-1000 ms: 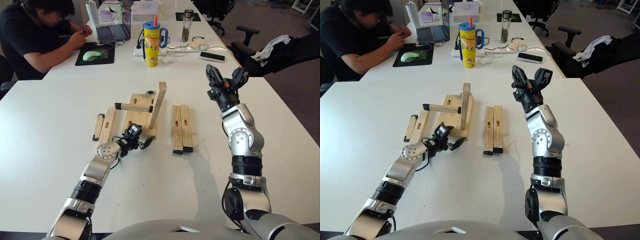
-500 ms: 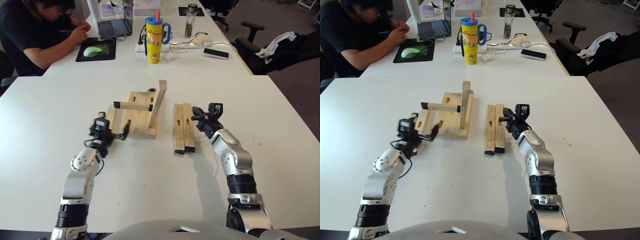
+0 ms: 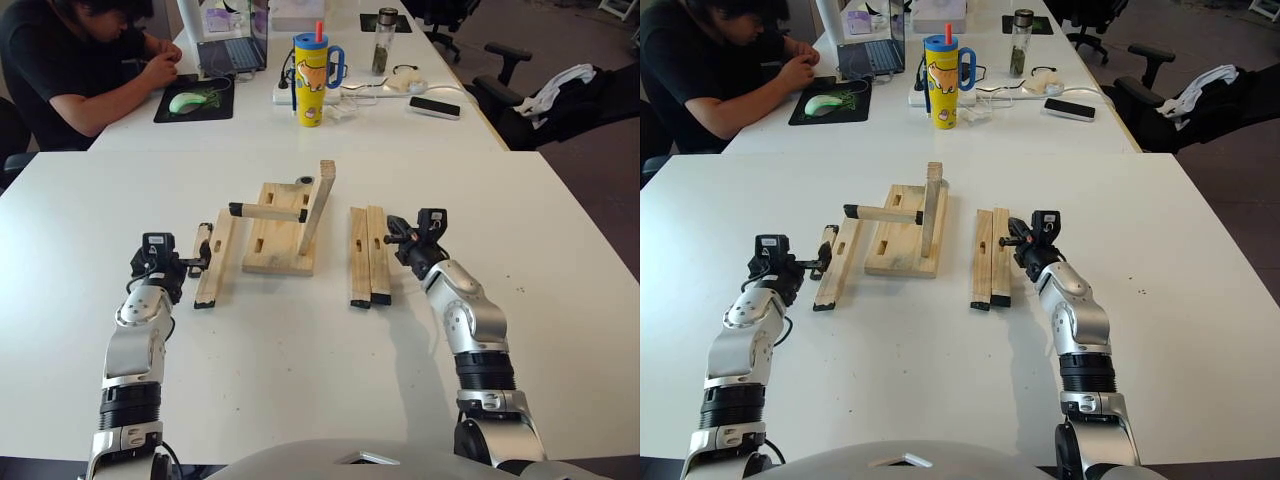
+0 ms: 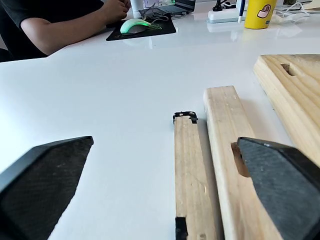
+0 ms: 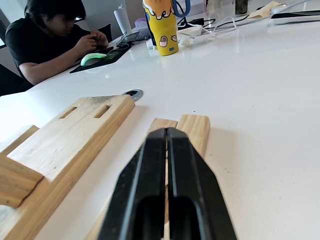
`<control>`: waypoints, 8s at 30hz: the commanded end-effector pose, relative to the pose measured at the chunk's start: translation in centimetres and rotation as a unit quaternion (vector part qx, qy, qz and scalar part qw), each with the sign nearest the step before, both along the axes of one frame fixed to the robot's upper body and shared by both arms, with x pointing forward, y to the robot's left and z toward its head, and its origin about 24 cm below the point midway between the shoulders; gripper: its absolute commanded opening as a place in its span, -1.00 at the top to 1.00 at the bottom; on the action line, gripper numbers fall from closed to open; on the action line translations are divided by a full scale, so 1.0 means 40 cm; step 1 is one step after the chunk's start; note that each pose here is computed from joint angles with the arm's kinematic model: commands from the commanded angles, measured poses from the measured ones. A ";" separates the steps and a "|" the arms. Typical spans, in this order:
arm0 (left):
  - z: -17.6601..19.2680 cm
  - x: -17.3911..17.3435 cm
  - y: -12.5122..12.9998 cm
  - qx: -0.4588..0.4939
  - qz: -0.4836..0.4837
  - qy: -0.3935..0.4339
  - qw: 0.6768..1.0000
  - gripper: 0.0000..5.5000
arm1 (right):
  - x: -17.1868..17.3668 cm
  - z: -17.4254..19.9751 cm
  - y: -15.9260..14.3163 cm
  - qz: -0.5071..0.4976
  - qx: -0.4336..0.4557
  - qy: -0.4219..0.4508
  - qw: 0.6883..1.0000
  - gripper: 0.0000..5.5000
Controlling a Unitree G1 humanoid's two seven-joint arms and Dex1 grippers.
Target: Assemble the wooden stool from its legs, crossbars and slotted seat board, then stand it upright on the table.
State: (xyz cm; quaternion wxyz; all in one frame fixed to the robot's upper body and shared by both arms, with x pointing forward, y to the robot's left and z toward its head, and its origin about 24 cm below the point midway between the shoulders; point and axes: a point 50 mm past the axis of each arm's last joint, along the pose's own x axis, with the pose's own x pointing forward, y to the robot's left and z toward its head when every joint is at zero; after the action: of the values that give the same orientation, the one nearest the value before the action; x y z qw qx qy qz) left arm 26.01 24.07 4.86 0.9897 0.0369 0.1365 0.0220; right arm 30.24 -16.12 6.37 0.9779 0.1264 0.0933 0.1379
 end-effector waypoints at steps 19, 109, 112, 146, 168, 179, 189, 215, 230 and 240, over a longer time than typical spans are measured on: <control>0.053 0.001 -0.068 -0.029 0.013 -0.094 0.995 -0.96 | -0.142 0.041 0.143 0.022 0.047 0.220 0.974 0.29; -0.050 0.025 -0.193 -0.034 -0.216 0.079 0.973 -0.96 | -0.020 -0.073 0.143 0.088 -0.151 0.181 0.968 -0.06; -0.042 0.028 -0.184 -0.034 -0.211 0.070 0.974 -0.96 | -0.026 -0.073 0.145 0.097 -0.164 0.176 0.966 0.15; 0.556 0.009 -0.161 -0.379 -0.595 -0.145 0.694 -0.96 | -0.202 0.425 0.075 0.505 0.219 -0.124 0.825 0.25; 0.482 -0.010 -0.185 -0.400 -0.623 -0.031 0.672 -0.55 | -0.220 0.350 0.061 0.552 0.211 -0.039 0.806 0.25; 0.453 -0.020 -0.186 -0.387 -0.635 0.008 0.669 0.09 | -0.217 0.307 0.052 0.549 0.198 -0.012 0.812 0.25; 0.427 -0.012 -0.151 -0.345 -0.617 0.030 0.707 0.26 | -0.210 0.271 0.020 0.537 0.186 0.017 0.823 0.08; 0.373 0.024 0.100 -0.266 -0.483 0.021 0.834 0.26 | -0.036 -0.042 0.219 0.205 0.101 0.109 0.967 -0.33; 0.338 0.056 0.039 -0.179 -0.458 -0.034 0.870 0.26 | -0.057 -0.008 0.173 0.248 0.033 0.094 0.964 -0.33; 0.306 0.060 -0.018 -0.116 -0.469 -0.024 0.875 0.26 | -0.078 -0.016 0.214 0.256 0.031 0.086 0.962 -0.01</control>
State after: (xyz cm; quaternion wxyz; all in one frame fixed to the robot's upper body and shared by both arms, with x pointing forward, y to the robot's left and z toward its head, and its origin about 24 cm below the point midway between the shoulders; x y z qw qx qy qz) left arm 28.32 23.41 16.81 0.8798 -0.0393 0.0882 -0.4655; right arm 27.17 -7.65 5.81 0.8877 0.1545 0.2042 0.3826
